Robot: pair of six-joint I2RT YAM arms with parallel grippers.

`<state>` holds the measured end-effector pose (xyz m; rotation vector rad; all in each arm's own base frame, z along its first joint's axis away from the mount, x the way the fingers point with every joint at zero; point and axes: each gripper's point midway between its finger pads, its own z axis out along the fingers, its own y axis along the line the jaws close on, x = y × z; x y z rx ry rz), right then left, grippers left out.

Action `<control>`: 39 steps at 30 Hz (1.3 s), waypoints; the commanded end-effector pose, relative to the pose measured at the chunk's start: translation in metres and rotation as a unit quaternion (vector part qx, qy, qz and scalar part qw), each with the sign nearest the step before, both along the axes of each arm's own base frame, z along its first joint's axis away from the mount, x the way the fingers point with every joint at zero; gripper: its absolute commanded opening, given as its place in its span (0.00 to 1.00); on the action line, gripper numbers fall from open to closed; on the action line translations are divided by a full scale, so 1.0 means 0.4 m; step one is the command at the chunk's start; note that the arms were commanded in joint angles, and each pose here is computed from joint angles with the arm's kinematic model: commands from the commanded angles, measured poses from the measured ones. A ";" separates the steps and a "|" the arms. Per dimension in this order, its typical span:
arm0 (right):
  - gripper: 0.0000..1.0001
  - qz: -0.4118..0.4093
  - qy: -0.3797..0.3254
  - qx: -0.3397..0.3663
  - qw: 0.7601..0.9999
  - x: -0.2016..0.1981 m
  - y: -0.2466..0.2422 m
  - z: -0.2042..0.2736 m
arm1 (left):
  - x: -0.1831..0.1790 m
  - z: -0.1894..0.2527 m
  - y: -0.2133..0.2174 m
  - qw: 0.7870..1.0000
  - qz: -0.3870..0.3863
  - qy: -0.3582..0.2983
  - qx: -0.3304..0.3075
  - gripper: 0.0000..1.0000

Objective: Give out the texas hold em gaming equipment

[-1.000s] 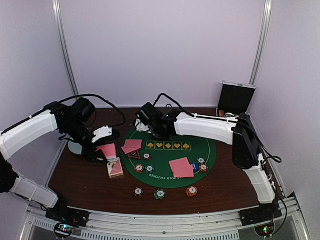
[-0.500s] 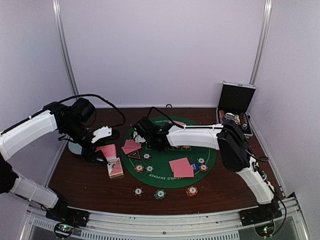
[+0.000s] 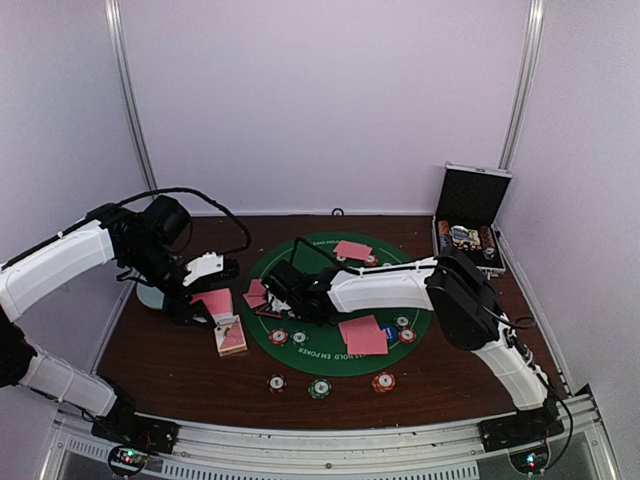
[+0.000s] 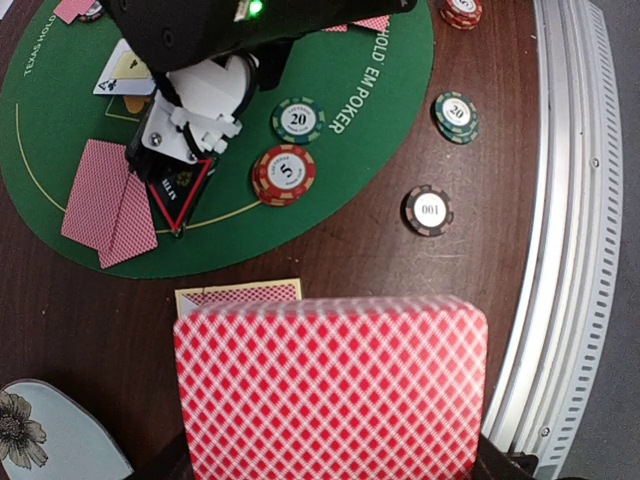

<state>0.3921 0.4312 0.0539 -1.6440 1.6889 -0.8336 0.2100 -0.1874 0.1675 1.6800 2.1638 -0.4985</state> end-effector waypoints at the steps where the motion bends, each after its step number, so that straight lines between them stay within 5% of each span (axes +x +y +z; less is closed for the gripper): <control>1: 0.27 -0.022 -0.004 0.021 1.000 -0.014 -0.013 0.053 | 0.005 0.038 -0.011 1.000 0.000 -0.015 -0.024 0.00; 9: 0.70 -0.047 -0.025 0.113 0.992 0.000 -0.016 0.201 | 0.011 0.046 -0.012 1.000 0.001 -0.020 -0.023 0.00; 13: 0.99 -0.079 -0.051 0.184 0.978 0.027 -0.046 0.320 | 0.011 0.049 -0.012 0.999 0.000 -0.022 -0.023 0.00; 22: 0.99 -0.166 -0.069 0.349 0.919 0.029 -0.131 0.541 | 0.012 0.057 -0.015 0.999 0.000 -0.024 -0.028 0.00; 28: 0.99 -0.226 0.068 0.509 0.828 0.005 -0.161 0.576 | 0.013 0.066 -0.016 0.999 0.001 -0.029 -0.031 0.00; 33: 1.00 -0.213 0.256 0.621 0.710 -0.071 -0.110 0.593 | 0.016 0.069 -0.015 0.999 0.004 -0.031 -0.030 0.00; 39: 1.00 -0.226 0.434 0.665 0.565 -0.196 -0.033 0.550 | 0.022 0.067 -0.019 0.999 0.005 -0.029 -0.032 0.00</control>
